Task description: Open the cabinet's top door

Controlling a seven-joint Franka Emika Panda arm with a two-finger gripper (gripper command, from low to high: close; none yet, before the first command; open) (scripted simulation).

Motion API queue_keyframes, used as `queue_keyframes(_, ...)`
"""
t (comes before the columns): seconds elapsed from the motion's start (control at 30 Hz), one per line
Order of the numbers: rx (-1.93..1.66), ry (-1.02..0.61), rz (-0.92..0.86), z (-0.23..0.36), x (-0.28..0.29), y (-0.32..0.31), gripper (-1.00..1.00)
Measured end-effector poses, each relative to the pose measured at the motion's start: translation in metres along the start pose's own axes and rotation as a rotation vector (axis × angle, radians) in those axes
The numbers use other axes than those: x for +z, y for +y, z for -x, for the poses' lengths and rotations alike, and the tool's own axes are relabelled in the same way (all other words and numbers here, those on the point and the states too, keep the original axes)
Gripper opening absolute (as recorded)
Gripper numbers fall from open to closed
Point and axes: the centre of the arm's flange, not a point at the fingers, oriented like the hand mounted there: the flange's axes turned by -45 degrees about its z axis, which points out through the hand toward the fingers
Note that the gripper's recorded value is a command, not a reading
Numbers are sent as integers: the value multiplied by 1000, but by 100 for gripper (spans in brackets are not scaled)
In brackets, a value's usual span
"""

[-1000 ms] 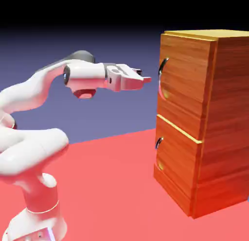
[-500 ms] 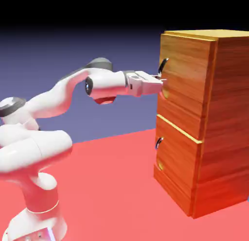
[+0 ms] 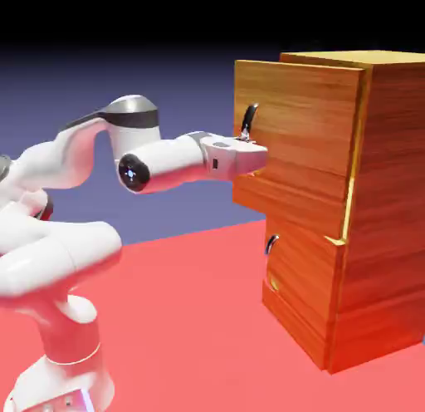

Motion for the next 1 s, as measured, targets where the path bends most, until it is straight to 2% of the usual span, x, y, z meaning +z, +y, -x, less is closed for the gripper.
queue_keyframes(0.5, 0, 0, -342, 0, -66, 61, -100)
queue_keyframes(1.0, 0, 0, -683, 0, -107, 140, -100)
